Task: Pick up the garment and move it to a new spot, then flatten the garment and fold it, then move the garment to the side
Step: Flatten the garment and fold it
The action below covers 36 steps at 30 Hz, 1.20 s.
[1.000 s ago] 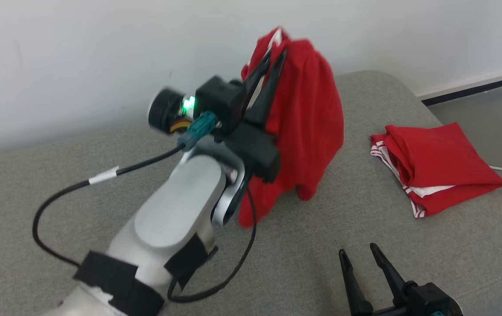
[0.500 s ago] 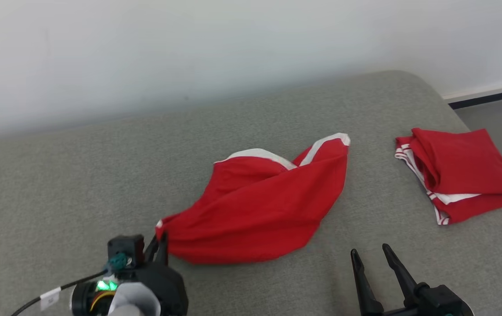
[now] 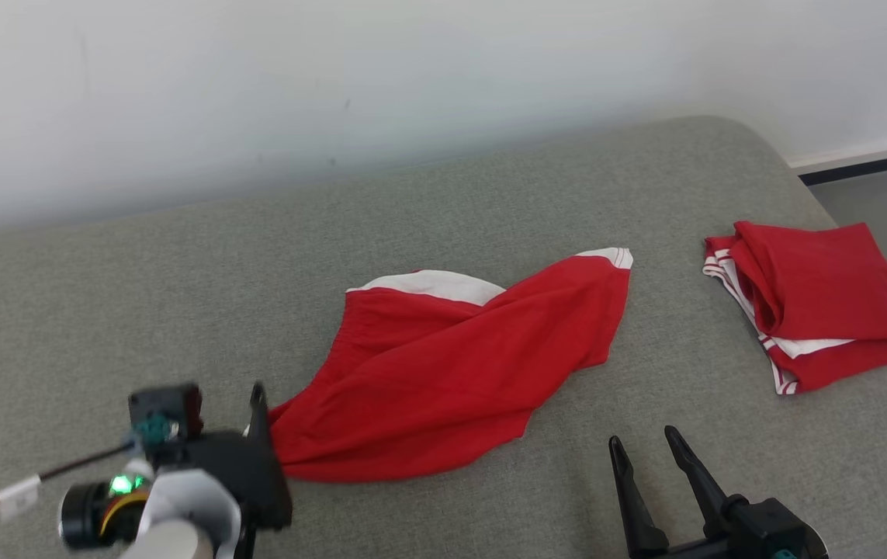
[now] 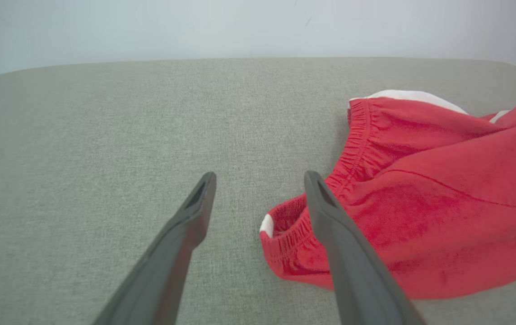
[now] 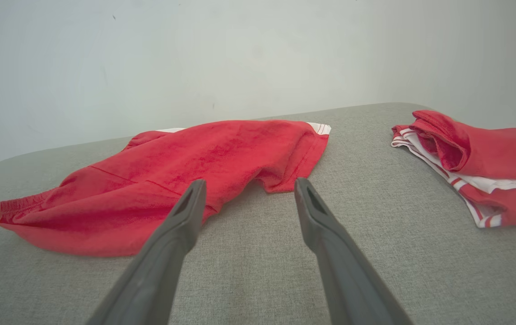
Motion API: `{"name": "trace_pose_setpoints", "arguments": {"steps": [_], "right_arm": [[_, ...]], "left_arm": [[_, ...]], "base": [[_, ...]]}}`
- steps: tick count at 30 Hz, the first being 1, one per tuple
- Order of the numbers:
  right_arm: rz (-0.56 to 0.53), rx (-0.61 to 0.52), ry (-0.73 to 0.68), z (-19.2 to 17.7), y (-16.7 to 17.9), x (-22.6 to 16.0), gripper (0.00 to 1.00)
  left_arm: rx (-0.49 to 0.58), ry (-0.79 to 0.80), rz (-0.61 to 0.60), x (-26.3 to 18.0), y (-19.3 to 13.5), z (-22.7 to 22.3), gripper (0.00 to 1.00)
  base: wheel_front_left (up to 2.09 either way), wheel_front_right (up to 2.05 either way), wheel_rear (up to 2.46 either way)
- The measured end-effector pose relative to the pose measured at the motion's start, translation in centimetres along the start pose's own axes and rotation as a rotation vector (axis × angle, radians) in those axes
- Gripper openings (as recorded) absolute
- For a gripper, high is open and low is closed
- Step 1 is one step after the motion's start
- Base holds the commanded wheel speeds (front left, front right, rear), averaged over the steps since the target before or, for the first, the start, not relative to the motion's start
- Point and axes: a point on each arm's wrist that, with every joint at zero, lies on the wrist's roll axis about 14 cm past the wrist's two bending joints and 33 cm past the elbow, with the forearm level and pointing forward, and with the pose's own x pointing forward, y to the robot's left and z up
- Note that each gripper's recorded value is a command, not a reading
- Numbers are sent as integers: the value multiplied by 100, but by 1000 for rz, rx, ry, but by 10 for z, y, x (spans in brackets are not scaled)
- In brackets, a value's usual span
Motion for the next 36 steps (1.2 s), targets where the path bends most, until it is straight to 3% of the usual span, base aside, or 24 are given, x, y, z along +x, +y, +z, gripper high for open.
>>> {"name": "trace_pose_setpoints", "arguments": {"steps": [4, 8, 17, 22, 31, 32, 33, 34, 36], "right_arm": [[-12, 1, 3, -1, -3, -1, 100], [-18, 0, -3, 2, -6, 1, 100], [-82, -4, 4, 2, -24, -8, 100], [-122, -14, 17, 0, -36, -14, 100], [-151, -17, 38, -5, -45, -17, 100], [-149, -17, 38, -5, -44, -16, 100], [-147, -17, 36, -4, -43, -15, 100], [-144, -17, 34, -4, -43, -14, 100], [-140, -17, 31, -3, -42, -12, 100]], "left_arm": [[-34, -39, -135, 12, -41, 32, 100], [-74, 89, -210, 31, -71, 18, 100], [-43, 247, -237, 72, -94, -3, 100], [34, 251, -191, 97, -85, -1, 100], [12, 348, -229, 107, -95, -26, 100], [13, 349, -228, 108, -95, -26, 91], [14, 345, -228, 108, -95, -25, 17], [17, 345, -233, 108, -96, -26, 0], [18, 339, -248, 108, -100, -24, 0]], "base": [[0, 0, 0], [0, 0, 0], [0, 0, 0], [0, 0, 0], [0, 0, 0], [0, 0, 0], [0, 0, 0], [0, 0, 0], [0, 0, 0]]}}
